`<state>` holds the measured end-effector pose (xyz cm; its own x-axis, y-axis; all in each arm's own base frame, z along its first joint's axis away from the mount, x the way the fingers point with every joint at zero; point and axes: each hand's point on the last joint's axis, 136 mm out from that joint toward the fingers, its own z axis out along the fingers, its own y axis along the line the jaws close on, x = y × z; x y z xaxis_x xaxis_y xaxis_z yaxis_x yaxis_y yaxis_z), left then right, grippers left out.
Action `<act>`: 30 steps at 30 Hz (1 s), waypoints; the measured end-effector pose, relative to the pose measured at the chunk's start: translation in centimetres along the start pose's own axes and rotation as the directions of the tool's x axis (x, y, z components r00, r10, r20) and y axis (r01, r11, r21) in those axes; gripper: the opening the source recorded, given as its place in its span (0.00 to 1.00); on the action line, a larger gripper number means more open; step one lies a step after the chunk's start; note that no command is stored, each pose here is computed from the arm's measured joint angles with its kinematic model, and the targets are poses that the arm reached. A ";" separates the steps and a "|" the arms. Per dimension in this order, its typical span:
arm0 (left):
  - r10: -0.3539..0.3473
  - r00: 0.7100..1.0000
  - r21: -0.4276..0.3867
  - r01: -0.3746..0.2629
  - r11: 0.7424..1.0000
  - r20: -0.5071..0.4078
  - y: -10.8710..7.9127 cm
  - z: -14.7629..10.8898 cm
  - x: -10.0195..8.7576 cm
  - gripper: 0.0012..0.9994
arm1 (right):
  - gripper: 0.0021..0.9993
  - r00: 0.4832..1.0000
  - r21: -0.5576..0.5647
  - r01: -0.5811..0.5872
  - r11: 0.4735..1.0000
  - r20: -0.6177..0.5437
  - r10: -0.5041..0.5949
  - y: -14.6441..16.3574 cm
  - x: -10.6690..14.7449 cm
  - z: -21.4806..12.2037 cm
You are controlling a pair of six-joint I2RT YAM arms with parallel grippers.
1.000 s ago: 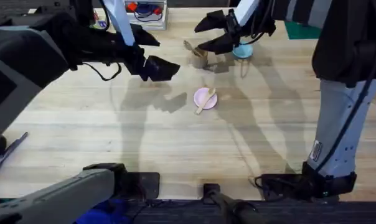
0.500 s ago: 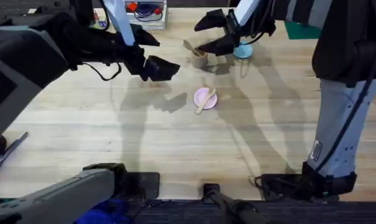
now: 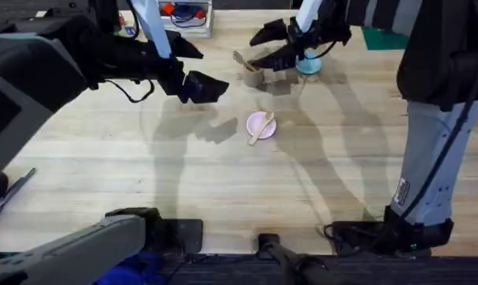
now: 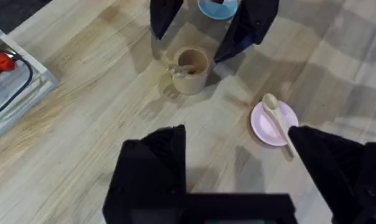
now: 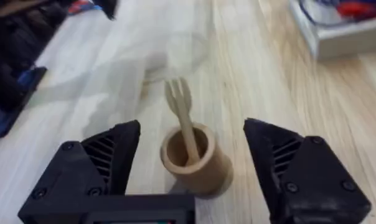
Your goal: Pick up a utensil and set it on the pink plate, then put the other utensil in the container.
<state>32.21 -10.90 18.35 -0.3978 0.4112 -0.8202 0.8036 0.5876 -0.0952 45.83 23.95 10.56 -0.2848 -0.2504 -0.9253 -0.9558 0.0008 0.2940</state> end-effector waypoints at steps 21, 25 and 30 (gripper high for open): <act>0.000 1.000 0.000 0.000 1.000 0.000 0.0 0.0 0.0 0.99 | 1.00 0.940 0.281 -0.086 0.956 -0.296 0.171 6.1 -5.7 -5.4; 0.000 1.000 0.000 0.000 1.000 0.000 0.0 0.0 0.0 0.99 | 1.00 0.911 0.342 -0.109 0.933 -0.342 0.232 8.0 -6.2 -6.8; 0.000 1.000 0.000 0.000 1.000 0.000 0.0 0.0 0.0 0.99 | 1.00 0.861 0.421 -0.174 0.890 -0.374 0.345 10.6 -6.4 -8.4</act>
<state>32.21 -10.90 18.36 -0.3976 0.4111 -0.8203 0.8036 0.5876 -0.0950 38.13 17.38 21.59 -0.5480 -0.5769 -0.6057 -0.8318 0.4519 0.3222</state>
